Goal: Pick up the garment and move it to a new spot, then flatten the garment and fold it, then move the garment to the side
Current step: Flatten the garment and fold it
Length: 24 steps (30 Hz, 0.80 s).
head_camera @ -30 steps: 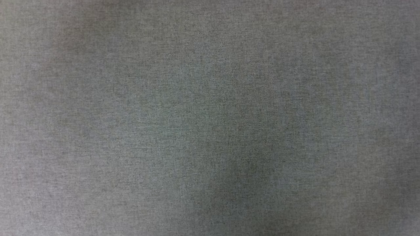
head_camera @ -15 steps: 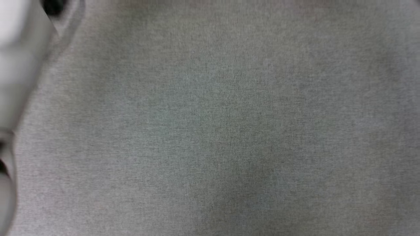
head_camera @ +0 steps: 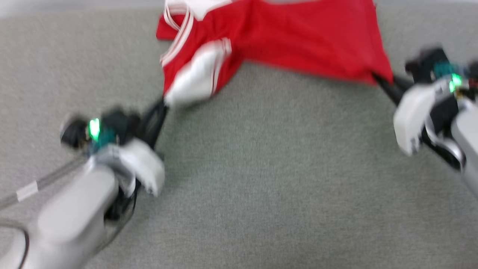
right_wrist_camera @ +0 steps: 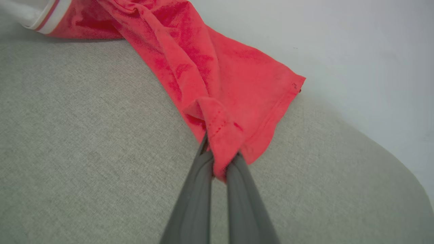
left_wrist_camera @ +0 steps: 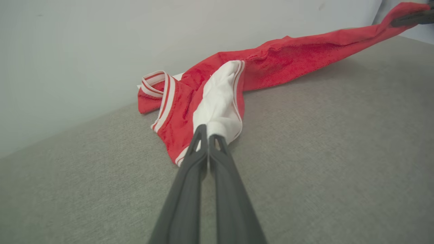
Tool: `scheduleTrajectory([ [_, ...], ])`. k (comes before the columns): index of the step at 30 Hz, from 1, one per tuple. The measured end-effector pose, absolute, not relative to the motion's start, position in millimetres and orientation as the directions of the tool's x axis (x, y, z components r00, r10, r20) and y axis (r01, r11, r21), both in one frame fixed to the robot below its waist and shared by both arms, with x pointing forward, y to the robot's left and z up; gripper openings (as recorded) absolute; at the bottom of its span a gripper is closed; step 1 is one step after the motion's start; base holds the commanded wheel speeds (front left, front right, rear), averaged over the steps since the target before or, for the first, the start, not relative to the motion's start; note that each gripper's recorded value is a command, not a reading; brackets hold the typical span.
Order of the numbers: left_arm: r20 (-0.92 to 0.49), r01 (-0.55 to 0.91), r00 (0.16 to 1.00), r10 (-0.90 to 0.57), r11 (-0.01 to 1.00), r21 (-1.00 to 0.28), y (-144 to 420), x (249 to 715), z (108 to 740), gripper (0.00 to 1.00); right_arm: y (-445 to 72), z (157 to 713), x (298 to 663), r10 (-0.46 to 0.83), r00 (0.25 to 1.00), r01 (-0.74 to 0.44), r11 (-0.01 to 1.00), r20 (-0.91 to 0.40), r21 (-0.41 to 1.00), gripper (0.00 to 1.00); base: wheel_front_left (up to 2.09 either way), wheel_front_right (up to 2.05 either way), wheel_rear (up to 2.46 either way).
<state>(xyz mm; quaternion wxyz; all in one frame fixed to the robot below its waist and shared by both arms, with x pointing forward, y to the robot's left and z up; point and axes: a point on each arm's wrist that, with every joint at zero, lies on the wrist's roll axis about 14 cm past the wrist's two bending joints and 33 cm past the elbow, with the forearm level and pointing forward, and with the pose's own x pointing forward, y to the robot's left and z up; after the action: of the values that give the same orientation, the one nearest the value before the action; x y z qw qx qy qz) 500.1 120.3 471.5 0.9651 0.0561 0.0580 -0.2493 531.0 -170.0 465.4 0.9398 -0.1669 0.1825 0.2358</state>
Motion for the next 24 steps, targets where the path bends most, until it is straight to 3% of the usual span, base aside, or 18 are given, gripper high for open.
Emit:
scheduleTrajectory([
  [14,-0.362,0.389,0.846,-0.392,0.918,-0.084,137.9,327.9,433.2,0.00,-220.7,426.9,385.5,0.325,0.783,-0.428,0.900,-0.530,-0.082,0.00,0.00,0.00,0.00],
  [24,-0.486,0.300,0.807,-0.337,0.941,-0.155,145.2,246.5,405.5,0.00,-232.9,404.5,306.2,0.293,0.753,-0.368,0.930,-0.589,-0.007,0.00,0.00,0.00,0.00],
])
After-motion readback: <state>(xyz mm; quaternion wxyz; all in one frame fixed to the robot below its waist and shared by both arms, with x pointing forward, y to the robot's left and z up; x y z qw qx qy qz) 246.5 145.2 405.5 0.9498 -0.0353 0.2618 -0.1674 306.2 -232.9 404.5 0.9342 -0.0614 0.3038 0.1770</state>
